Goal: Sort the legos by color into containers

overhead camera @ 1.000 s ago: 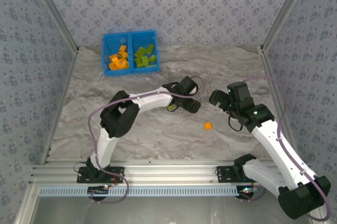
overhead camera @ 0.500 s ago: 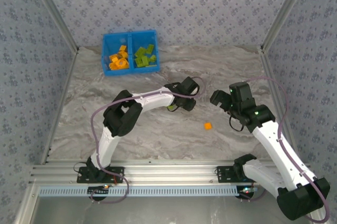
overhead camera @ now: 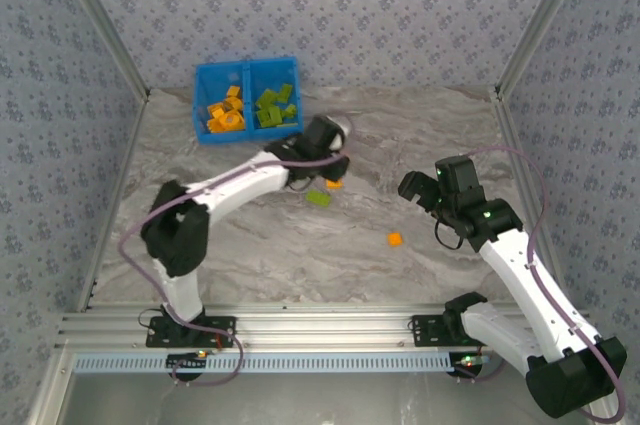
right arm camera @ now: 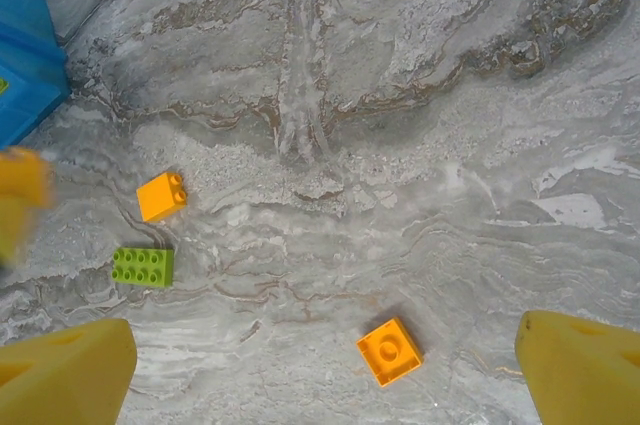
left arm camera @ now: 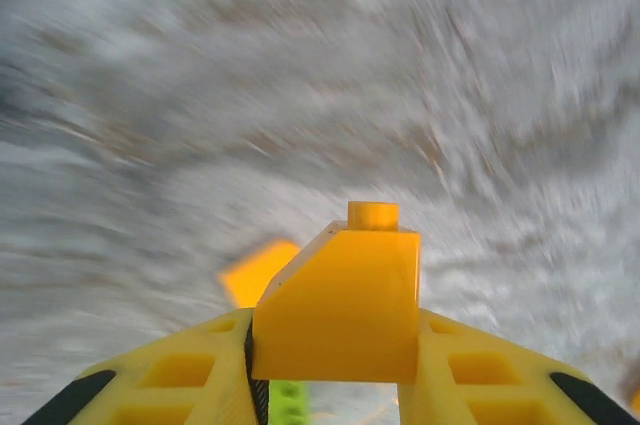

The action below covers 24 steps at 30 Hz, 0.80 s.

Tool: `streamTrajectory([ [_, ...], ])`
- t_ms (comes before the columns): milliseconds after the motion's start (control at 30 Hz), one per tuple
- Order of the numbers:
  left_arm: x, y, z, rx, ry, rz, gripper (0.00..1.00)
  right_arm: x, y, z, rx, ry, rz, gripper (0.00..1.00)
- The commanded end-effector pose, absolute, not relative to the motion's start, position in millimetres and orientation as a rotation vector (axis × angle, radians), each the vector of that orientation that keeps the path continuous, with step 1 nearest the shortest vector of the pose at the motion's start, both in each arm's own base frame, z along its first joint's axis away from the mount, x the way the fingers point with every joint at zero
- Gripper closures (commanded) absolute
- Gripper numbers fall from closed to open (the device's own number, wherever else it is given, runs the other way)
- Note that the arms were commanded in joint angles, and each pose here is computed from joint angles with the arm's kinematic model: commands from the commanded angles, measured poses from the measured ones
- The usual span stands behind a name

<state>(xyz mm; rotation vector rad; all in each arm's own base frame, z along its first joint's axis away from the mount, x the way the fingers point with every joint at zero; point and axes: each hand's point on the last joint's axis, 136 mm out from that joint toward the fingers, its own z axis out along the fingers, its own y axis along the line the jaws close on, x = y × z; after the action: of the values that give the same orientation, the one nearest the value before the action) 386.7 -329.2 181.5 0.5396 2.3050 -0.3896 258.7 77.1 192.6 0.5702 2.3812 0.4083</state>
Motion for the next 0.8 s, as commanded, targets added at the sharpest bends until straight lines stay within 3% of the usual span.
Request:
streamTrajectory([
  [0,424.4,-267.4,216.6,0.394,2.257,-0.283,0.67,257.5,76.0,192.0,0.603,2.366,0.43,0.0],
  [200,491.2,-166.7,231.5,0.142,2.24,-0.159,0.67,256.7,76.9,193.4,0.602,2.368,0.437,0.0],
  [433,553.1,-74.3,206.9,-0.211,2.294,-0.138,0.67,253.9,74.2,194.7,0.612,2.365,0.429,0.0],
  [767,593.1,-38.0,135.6,-0.416,2.472,-0.115,0.67,252.3,72.0,196.9,0.617,2.363,0.42,0.0],
])
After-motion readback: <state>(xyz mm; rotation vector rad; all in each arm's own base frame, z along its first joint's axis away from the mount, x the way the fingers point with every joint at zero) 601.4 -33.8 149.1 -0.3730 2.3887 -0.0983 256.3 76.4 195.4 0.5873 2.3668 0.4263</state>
